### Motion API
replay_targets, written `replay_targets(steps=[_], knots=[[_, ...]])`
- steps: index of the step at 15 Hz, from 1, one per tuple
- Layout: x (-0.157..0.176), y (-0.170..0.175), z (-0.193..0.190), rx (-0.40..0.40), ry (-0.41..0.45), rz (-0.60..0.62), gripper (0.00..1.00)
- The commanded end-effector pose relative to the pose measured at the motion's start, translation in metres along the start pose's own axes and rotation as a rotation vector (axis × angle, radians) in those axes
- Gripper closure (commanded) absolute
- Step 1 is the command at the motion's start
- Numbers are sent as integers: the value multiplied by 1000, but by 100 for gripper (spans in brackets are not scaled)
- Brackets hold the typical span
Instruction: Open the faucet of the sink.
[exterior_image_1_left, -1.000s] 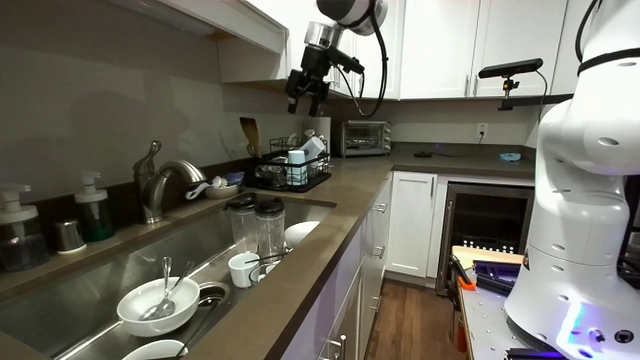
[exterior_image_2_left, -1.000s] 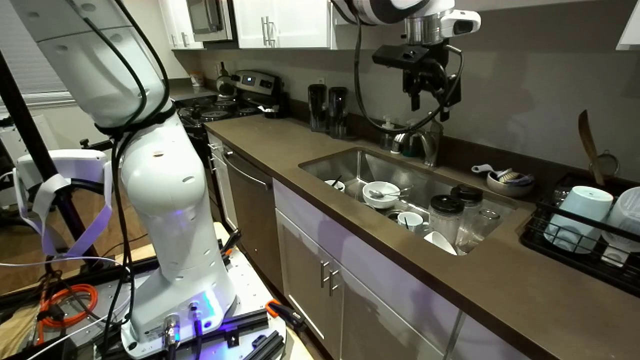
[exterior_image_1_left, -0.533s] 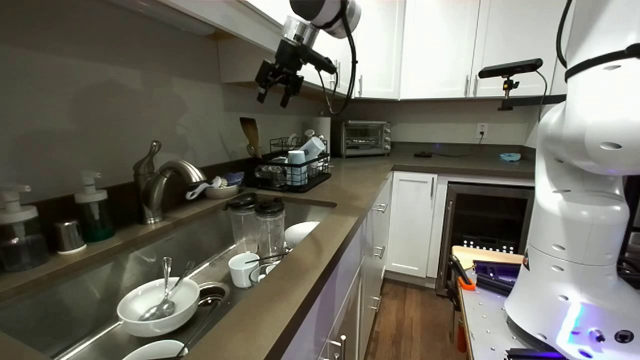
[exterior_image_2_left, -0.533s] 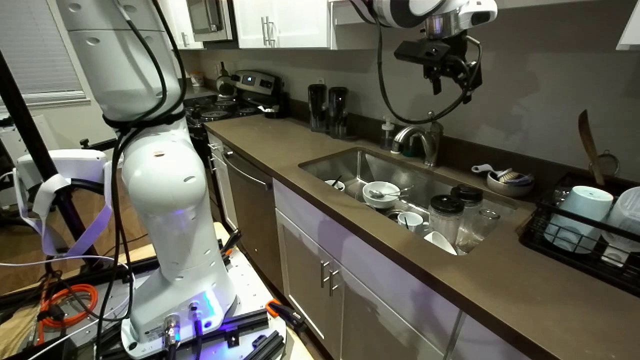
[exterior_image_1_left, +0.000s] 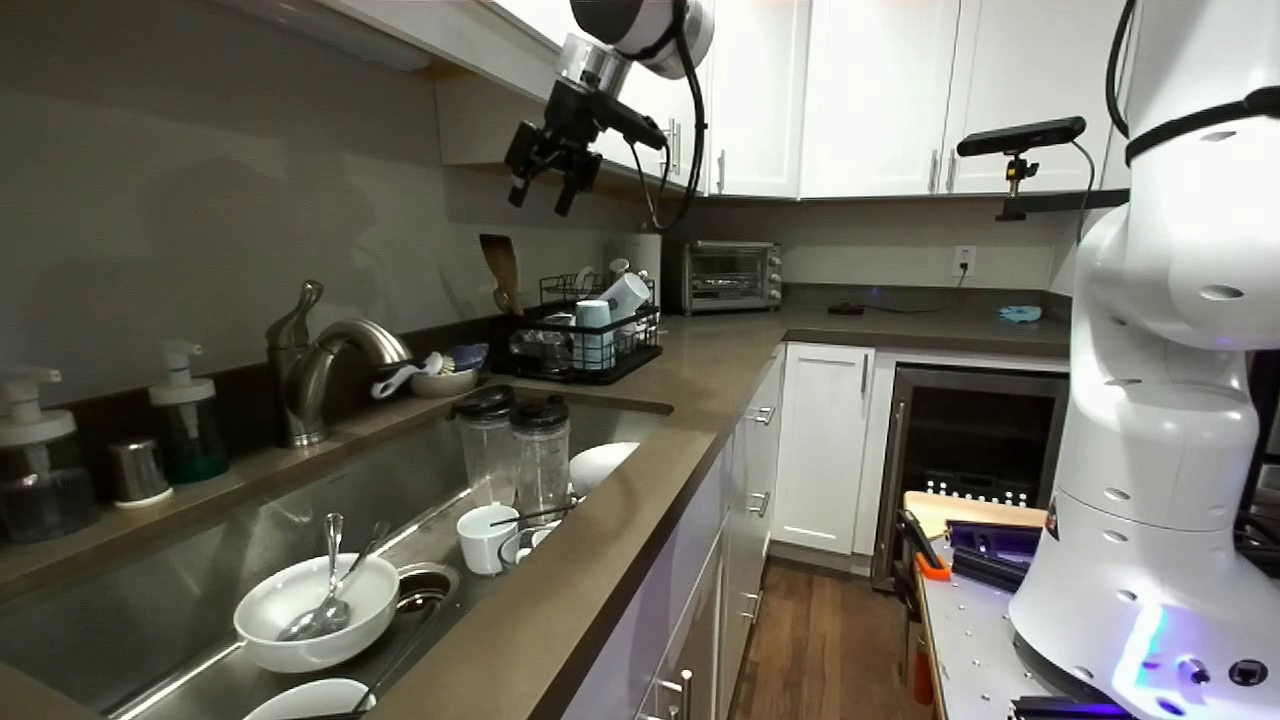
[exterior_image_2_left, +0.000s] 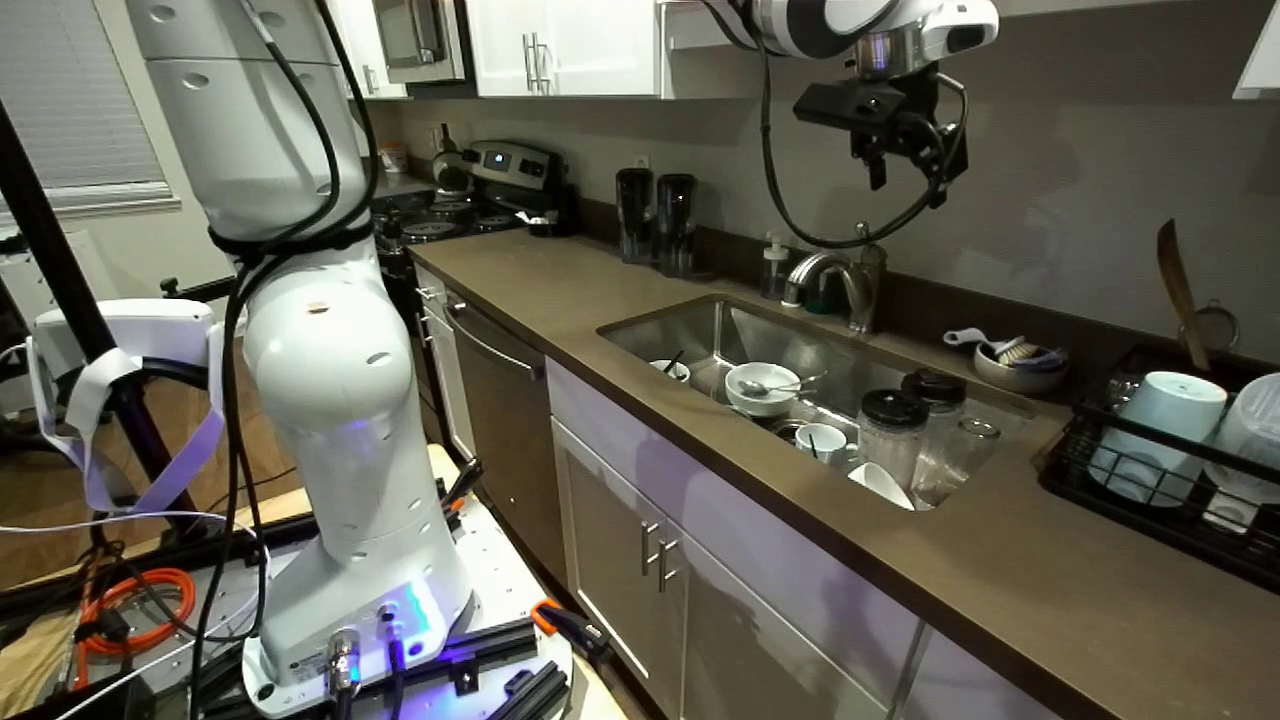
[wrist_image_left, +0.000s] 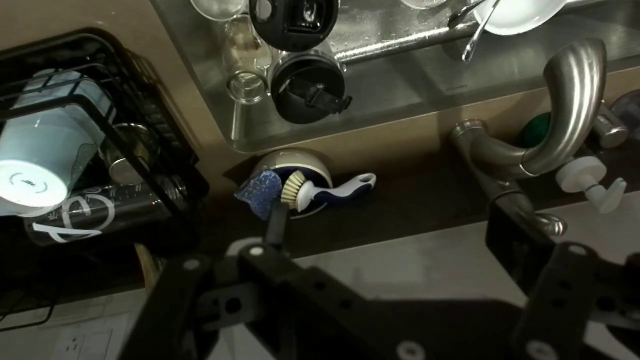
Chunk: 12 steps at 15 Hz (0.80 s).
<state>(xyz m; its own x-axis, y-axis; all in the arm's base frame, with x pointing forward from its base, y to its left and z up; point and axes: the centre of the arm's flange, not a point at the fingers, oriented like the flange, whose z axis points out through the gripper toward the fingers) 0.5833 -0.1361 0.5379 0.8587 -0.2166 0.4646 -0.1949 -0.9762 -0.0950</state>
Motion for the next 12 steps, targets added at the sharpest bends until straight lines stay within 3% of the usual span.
replay_targets(steps=[1,5,9,12], knots=[[-4,0,4,-4,8,1,0],[-31,0,28,34,54,26,0],[-56,-1,58,71,268,128,0],[-57,-14,78,93,437,190,0]])
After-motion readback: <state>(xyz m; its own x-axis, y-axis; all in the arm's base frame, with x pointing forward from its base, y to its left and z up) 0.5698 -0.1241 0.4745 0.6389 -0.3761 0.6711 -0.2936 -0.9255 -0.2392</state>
